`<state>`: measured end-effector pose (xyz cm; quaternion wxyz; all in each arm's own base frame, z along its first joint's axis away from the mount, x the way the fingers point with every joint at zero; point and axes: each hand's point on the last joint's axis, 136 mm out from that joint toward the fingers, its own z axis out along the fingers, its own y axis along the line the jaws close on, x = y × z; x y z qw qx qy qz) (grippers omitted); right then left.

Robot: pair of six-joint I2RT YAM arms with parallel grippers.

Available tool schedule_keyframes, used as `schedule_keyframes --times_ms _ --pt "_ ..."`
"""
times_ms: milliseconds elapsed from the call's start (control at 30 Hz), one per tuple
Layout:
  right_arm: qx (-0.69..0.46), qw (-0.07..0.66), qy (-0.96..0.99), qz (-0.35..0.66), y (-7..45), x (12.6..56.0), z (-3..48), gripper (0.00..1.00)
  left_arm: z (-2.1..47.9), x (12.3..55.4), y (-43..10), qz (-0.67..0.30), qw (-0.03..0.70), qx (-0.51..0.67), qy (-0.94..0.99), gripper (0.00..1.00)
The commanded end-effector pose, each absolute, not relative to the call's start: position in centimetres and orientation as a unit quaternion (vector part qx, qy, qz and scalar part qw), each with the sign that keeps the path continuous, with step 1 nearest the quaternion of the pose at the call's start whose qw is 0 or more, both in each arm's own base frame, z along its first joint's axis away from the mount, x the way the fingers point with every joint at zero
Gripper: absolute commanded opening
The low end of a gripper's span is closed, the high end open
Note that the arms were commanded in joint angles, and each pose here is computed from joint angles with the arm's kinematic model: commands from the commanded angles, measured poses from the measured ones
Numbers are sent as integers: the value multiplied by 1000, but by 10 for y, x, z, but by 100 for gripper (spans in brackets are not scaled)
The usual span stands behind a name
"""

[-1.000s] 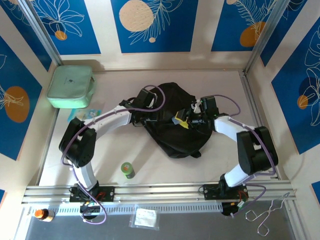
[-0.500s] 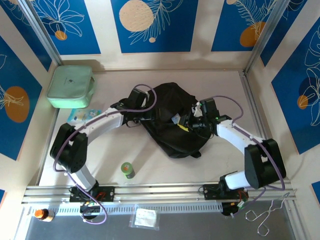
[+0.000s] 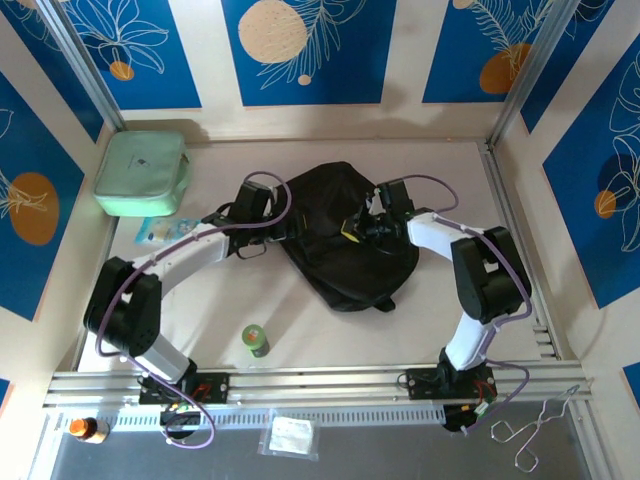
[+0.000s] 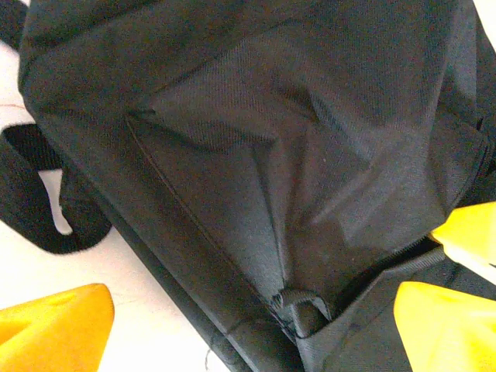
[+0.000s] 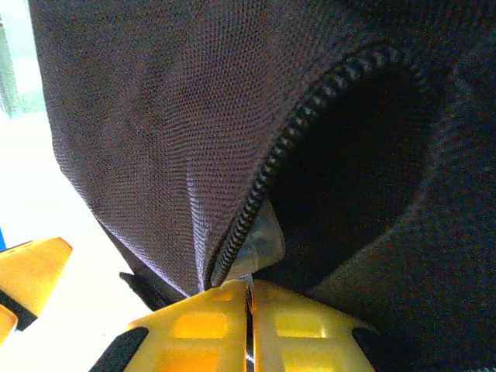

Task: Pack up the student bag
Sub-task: Place the loose stationery in the student bag, then zip the student bag at the top-center of the table.

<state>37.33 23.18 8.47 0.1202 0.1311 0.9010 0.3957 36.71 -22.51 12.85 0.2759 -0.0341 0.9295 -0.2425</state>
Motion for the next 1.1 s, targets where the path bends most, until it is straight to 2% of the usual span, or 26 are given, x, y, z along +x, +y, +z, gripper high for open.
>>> schedule_keyframes --times_ms 0,100,300,400,500,767,1067 --pt "121 136 896 404 236 375 97 10 138 366 -221 -263 279 -45 922 93" --pt "111 159 898 395 225 365 115 16 135 365 -214 -265 277 -55 922 93" --pt "47 196 921 333 204 338 141 35 128 367 -193 -264 278 -88 919 93" --pt "-17 203 935 292 210 327 144 44 125 367 -180 -265 280 -110 916 94" --pt "-95 204 943 246 228 322 144 48 121 367 -167 -264 281 -132 913 94" --pt "-279 181 927 173 303 328 127 48 117 364 -144 -265 282 -171 906 94" --pt "-334 145 919 151 332 345 97 42 115 357 -131 -262 280 -183 905 95"
